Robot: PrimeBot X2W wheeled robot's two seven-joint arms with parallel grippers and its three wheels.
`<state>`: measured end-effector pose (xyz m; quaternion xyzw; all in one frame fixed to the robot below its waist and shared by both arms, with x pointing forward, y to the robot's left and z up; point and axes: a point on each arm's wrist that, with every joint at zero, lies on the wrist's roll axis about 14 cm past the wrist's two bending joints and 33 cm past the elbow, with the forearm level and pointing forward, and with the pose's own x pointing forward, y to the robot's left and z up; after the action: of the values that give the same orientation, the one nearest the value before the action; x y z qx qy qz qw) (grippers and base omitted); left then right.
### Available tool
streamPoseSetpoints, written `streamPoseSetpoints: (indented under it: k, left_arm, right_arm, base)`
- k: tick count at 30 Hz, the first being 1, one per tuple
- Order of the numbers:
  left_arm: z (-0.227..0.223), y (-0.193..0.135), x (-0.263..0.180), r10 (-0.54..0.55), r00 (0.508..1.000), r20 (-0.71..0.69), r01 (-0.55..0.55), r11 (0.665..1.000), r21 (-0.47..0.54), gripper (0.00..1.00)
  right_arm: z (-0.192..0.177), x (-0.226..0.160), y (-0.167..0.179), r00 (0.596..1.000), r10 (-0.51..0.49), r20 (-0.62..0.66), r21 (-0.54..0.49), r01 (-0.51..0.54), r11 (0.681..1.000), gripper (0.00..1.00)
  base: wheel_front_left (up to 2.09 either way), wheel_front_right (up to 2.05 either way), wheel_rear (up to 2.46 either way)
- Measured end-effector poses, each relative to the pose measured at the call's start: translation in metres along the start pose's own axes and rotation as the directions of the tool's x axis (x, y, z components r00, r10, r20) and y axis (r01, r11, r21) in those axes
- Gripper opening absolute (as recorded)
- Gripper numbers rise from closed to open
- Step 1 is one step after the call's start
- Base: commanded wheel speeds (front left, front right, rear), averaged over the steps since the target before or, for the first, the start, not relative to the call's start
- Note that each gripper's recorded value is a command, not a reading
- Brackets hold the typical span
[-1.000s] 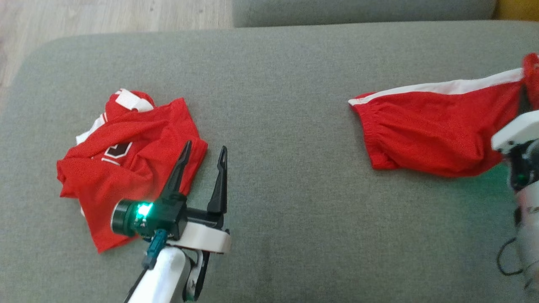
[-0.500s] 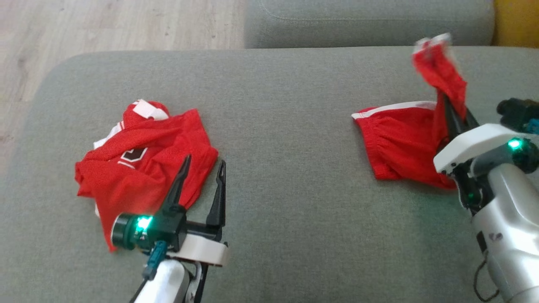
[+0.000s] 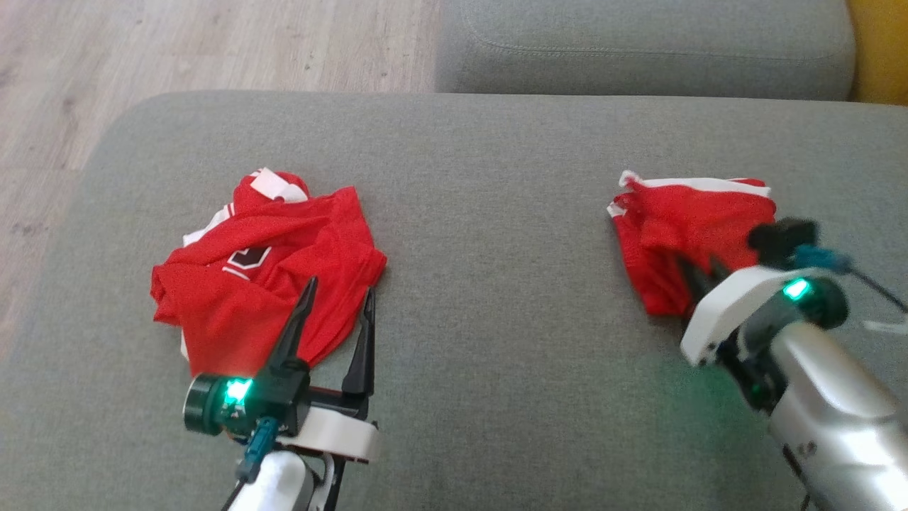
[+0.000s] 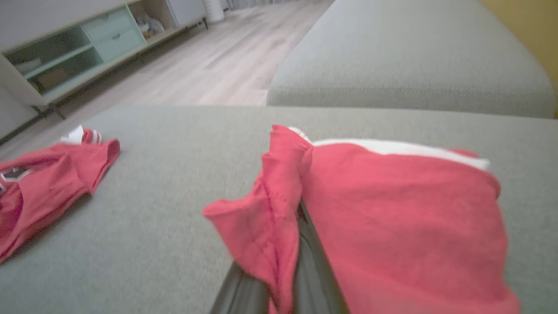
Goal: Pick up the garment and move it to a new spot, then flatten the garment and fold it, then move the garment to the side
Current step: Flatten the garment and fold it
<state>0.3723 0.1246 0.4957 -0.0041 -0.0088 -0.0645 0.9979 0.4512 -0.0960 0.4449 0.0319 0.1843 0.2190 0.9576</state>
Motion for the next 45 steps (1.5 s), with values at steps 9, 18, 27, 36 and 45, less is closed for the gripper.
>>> streamPoseSetpoints:
  k: [9, 18, 27, 36, 45]
  left_arm:
    - [0.005, -0.009, 0.004, -0.032, 0.999, 0.012, 0.032, 0.999, 0.011, 1.0]
    - [0.023, -0.032, 0.015, -0.088, 0.994, 0.066, 0.088, 0.996, -0.003, 1.0]
    - [0.03, -0.05, 0.021, -0.13, 0.987, 0.09, 0.132, 0.991, -0.022, 1.0]
    - [0.002, -0.045, 0.009, -0.099, 0.995, 0.011, 0.1, 0.994, -0.049, 1.0]
    - [-0.007, -0.042, 0.01, -0.098, 0.995, -0.008, 0.097, 0.994, -0.047, 1.0]
  right_arm:
    - [-0.026, -0.014, 0.02, 0.994, 0.061, -0.092, -0.049, -0.066, 0.997, 1.0]
    - [0.079, -0.056, -0.072, 0.925, -0.201, 0.322, 0.084, 0.183, 0.979, 1.0]
    - [0.097, -0.116, -0.12, 0.774, -0.412, 0.481, 0.187, 0.369, 0.91, 1.0]
    - [-0.019, -0.15, -0.08, 0.792, -0.522, 0.318, 0.228, 0.47, 0.853, 1.0]
    - [0.003, -0.138, -0.077, 0.793, -0.491, 0.361, 0.228, 0.435, 0.871, 1.0]
  base:
    - [0.0, 0.0, 0.0]
    - [0.0, 0.0, 0.0]
    - [0.0, 0.0, 0.0]
    - [0.0, 0.0, 0.0]
    - [0.0, 0.0, 0.0]
